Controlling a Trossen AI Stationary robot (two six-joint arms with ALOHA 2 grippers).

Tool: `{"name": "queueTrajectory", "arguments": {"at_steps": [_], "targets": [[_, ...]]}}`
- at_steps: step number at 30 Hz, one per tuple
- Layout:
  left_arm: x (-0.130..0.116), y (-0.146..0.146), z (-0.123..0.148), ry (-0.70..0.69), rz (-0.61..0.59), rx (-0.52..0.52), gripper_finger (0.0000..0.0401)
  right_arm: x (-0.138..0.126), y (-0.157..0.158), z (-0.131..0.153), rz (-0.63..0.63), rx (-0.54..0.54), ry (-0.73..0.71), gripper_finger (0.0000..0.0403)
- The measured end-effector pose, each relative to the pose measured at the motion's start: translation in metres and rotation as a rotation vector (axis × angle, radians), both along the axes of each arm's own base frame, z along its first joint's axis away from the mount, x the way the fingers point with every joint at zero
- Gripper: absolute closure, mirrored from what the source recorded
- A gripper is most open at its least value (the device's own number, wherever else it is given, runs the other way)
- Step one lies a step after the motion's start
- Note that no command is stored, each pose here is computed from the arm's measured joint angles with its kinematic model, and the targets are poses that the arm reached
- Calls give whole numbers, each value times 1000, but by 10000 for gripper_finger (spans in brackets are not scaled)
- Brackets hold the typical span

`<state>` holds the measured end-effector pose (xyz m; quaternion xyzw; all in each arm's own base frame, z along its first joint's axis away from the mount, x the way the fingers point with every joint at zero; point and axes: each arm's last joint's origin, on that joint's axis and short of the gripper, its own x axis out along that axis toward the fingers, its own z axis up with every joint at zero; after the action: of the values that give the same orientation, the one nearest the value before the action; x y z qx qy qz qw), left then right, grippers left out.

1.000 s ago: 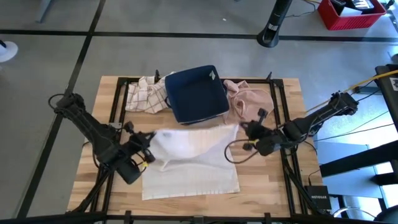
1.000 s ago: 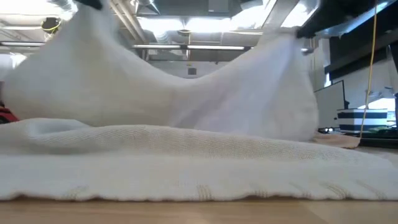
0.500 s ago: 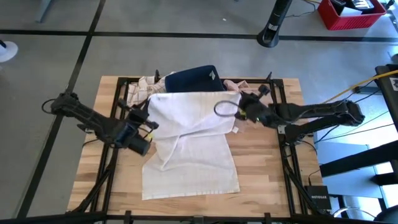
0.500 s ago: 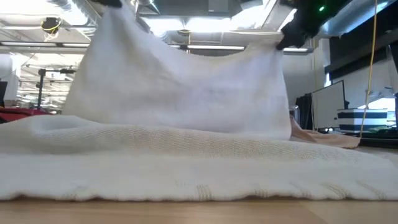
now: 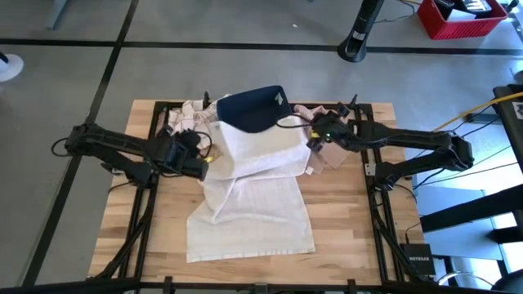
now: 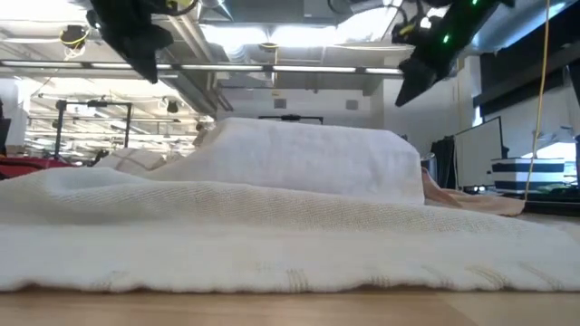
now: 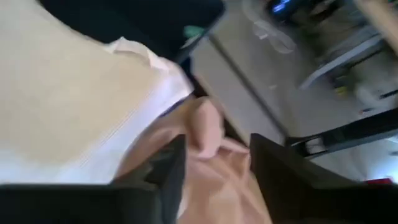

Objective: Fold towel
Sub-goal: Fold the white with gray pattern towel on the table

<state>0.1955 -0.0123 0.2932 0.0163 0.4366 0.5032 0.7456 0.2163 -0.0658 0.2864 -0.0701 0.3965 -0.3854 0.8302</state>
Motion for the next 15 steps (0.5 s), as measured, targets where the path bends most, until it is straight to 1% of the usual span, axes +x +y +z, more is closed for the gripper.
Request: {"name": "queueTrajectory", "arguments": {"at_steps": [3, 5, 7, 9, 11, 13, 15], "targets": [[5, -16, 7, -66, -74, -182, 228, -7, 13, 24, 57, 164, -19, 180], [10, -33, 10, -126, -171, -263, 223, -11, 27, 35, 136, 301, -41, 168], [16, -56, 10, -181, -297, -350, 222, -13, 46, 38, 251, 440, -68, 162], [21, -81, 6, -233, -411, -429, 221, -12, 68, 33, 362, 531, -82, 160], [24, -104, -2, -263, -483, -495, 221, -9, 92, 20, 455, 566, -84, 160], [25, -125, -14, -259, -525, -547, 221, -8, 116, 2, 528, 592, -95, 162], [24, -144, -30, -232, -519, -593, 221, -6, 138, -21, 595, 617, -101, 165]]}}
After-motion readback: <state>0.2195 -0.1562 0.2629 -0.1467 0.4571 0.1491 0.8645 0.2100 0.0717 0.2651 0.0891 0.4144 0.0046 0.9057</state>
